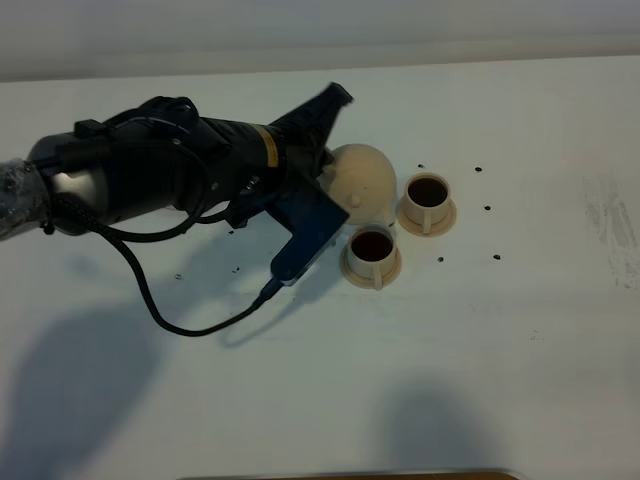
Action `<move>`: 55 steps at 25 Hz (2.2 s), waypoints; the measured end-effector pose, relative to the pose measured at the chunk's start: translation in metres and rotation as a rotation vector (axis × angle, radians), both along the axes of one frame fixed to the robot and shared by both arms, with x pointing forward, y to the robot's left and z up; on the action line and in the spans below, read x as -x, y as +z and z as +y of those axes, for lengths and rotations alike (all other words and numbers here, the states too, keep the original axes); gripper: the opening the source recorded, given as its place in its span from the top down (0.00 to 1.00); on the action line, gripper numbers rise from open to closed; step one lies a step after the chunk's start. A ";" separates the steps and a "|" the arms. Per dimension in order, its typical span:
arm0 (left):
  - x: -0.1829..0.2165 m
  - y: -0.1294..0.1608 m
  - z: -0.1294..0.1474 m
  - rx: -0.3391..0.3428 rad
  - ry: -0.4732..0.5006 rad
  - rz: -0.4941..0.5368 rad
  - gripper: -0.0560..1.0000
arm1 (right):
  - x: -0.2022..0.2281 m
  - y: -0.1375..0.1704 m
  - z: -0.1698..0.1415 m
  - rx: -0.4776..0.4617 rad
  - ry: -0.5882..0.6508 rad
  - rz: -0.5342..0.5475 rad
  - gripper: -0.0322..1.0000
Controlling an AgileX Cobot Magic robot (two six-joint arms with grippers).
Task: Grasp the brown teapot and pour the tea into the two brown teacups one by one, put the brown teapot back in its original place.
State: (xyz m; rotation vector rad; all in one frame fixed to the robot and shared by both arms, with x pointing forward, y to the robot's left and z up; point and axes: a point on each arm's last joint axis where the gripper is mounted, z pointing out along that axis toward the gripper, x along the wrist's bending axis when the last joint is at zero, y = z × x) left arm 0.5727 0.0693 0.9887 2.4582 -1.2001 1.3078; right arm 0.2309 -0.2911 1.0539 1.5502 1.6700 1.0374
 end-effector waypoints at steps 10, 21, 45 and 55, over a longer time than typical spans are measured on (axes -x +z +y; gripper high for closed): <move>-0.012 0.005 0.022 0.330 0.351 0.200 0.79 | 0.000 0.000 0.000 0.000 0.000 0.000 0.55; -0.019 0.024 0.062 0.740 0.847 0.447 0.79 | 0.000 0.000 0.000 0.000 0.000 0.000 0.55; -0.018 0.017 0.108 1.074 1.501 0.734 0.79 | 0.000 0.000 0.000 0.000 0.000 0.000 0.55; 0.003 0.013 0.069 1.022 1.506 0.859 0.79 | 0.000 0.000 0.000 0.000 0.000 0.000 0.55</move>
